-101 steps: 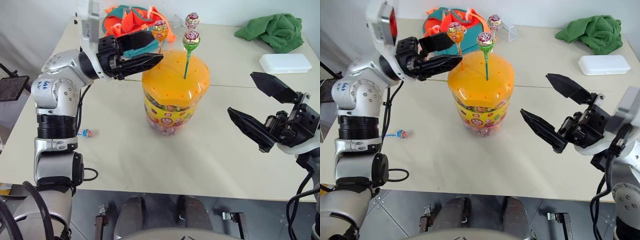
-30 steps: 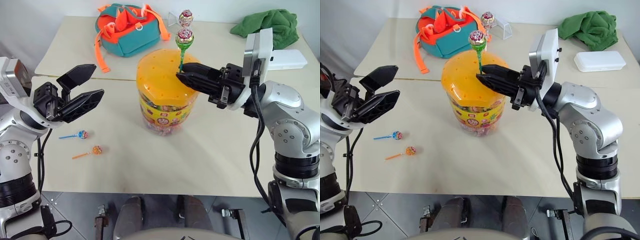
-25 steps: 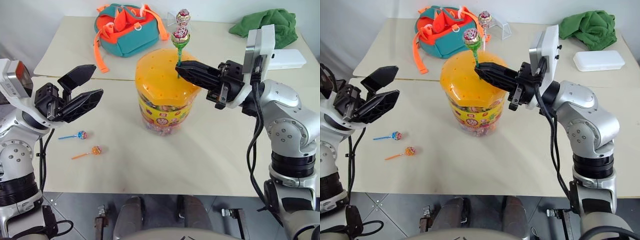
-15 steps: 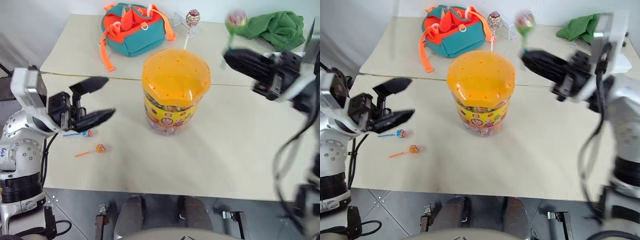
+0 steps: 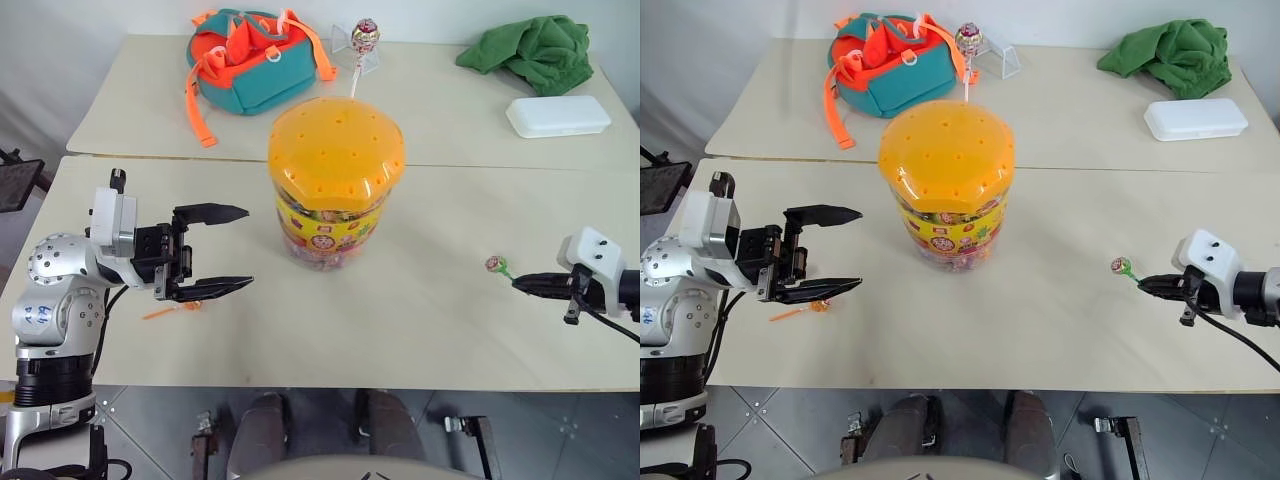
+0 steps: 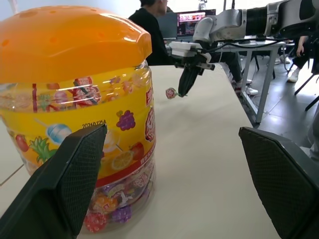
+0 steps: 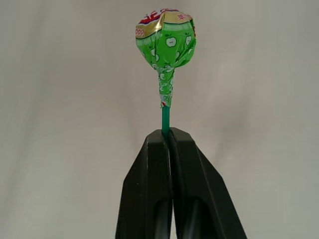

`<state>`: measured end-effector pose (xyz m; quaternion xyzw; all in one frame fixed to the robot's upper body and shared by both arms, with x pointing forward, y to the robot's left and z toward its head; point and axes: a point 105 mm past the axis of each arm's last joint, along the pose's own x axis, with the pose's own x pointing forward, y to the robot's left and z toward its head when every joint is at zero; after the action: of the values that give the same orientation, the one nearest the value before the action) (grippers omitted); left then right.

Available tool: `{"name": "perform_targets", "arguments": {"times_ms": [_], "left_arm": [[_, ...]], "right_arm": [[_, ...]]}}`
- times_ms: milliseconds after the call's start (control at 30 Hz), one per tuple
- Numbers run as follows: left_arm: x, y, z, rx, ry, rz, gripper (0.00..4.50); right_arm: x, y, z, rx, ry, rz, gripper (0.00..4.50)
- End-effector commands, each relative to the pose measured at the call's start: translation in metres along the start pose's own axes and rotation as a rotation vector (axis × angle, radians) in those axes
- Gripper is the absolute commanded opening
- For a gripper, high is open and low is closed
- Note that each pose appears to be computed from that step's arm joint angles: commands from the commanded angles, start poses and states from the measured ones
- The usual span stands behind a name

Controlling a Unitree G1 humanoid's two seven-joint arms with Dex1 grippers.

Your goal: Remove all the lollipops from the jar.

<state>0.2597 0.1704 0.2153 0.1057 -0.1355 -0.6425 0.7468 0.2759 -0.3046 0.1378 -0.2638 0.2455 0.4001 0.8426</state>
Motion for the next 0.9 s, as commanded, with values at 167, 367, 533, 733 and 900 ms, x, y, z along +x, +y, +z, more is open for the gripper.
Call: {"name": "perform_targets", "arguments": {"times_ms": [167,367,533,733,900], "left_arm": [[-0.013,0.013,0.027,-0.028,-0.194,0.213,4.5],[-0.041,0.037,0.045,-0.111,-0.414,0.463,4.5],[-0.044,0.04,0.048,-0.188,-0.466,0.464,4.5],[-0.026,0.034,0.048,-0.228,-0.464,0.359,4.5],[-0.014,0.034,0.054,-0.228,-0.486,0.307,4.5]], "right_arm": [[-0.027,0.004,0.097,-0.064,-0.461,0.07,2.72],[-0.038,0.003,0.204,-0.091,-0.875,0.082,3.72],[-0.005,-0.007,0.257,0.005,-0.884,0.103,3.72],[0.034,0.002,0.296,0.057,-0.832,0.172,3.72],[0.053,0.004,0.32,0.086,-0.835,0.165,3.72]]}}
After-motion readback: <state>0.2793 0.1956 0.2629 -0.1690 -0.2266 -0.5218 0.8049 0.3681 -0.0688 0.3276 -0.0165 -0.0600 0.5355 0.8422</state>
